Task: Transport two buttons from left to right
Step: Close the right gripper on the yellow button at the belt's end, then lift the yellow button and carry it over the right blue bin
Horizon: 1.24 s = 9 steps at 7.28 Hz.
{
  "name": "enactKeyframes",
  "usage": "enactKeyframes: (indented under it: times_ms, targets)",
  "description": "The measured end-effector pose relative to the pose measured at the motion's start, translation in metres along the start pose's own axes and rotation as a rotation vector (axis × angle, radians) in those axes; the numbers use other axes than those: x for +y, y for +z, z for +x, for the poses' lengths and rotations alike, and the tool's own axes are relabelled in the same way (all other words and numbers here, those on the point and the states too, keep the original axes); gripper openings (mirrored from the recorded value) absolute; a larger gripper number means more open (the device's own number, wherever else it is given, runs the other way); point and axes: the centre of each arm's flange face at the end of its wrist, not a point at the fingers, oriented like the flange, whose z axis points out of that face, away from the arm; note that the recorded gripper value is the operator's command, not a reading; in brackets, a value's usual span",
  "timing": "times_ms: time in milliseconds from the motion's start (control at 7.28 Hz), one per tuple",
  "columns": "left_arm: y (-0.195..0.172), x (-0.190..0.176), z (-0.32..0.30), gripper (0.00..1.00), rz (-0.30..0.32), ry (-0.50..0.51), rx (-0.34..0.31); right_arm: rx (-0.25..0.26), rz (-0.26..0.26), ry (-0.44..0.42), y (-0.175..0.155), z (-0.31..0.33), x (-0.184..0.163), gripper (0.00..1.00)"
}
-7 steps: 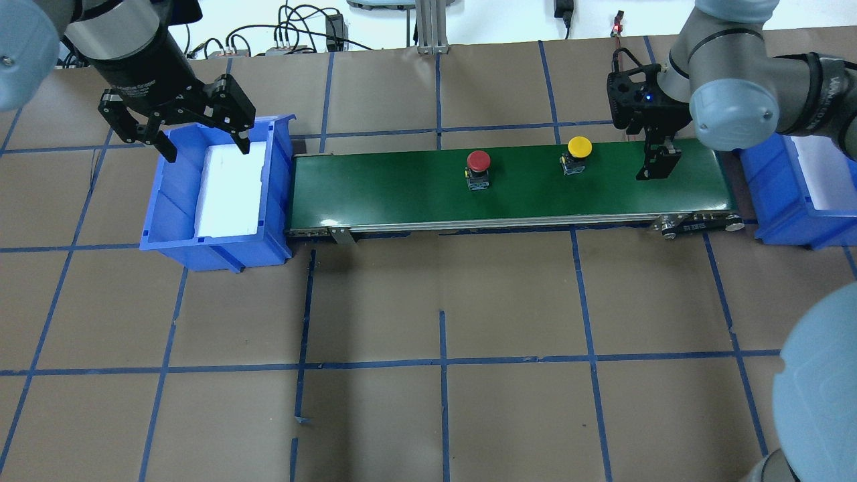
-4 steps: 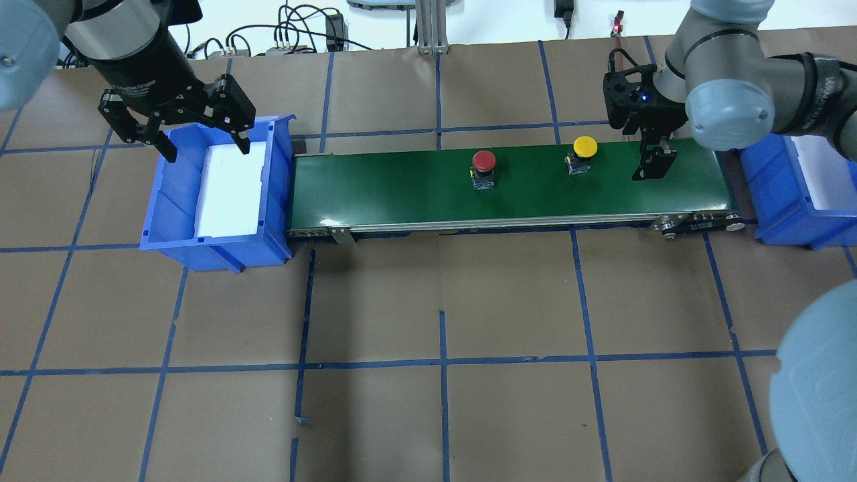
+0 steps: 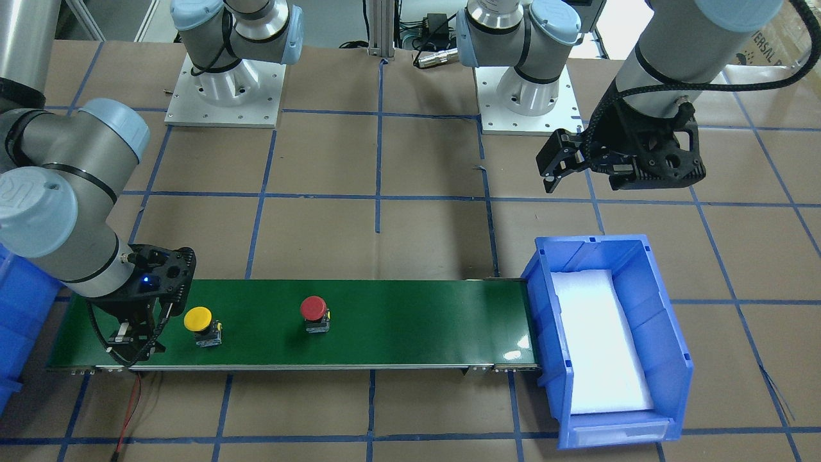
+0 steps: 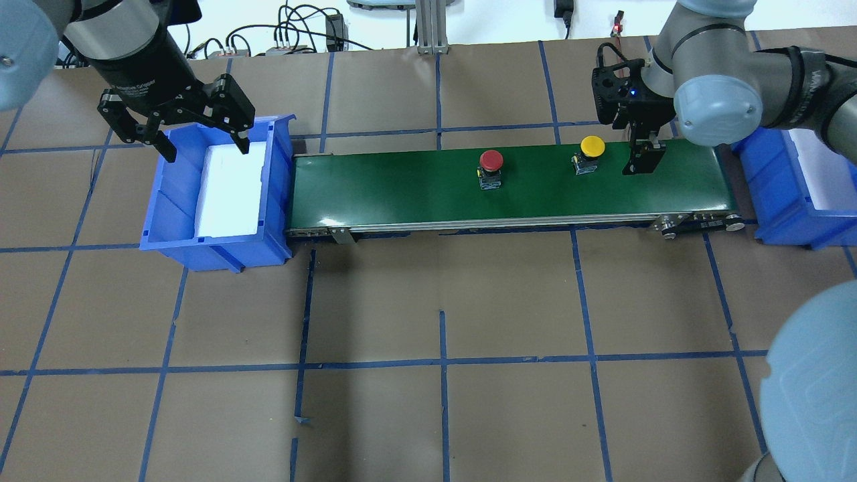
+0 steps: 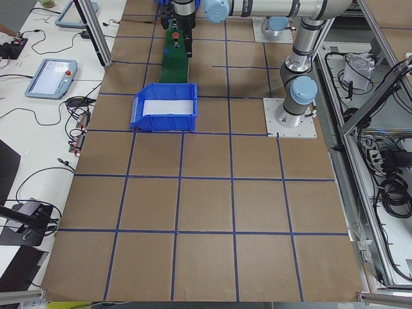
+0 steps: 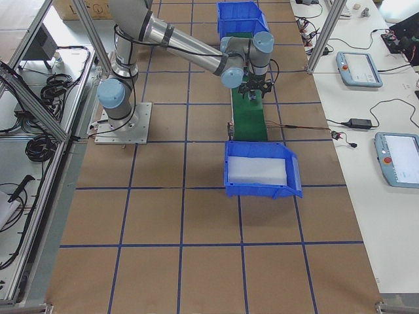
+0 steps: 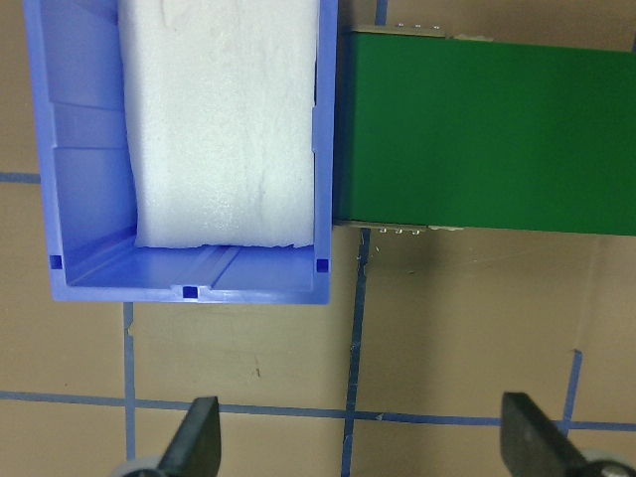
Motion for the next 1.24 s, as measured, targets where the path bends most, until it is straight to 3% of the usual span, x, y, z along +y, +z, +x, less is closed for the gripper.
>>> enactKeyframes:
  times_ms: [1236]
  targets:
    - [0.001,-0.001,0.000,1.00,0.000,0.000,0.000,-0.016,-0.002,-0.011,0.014,0.000,-0.003,0.97]
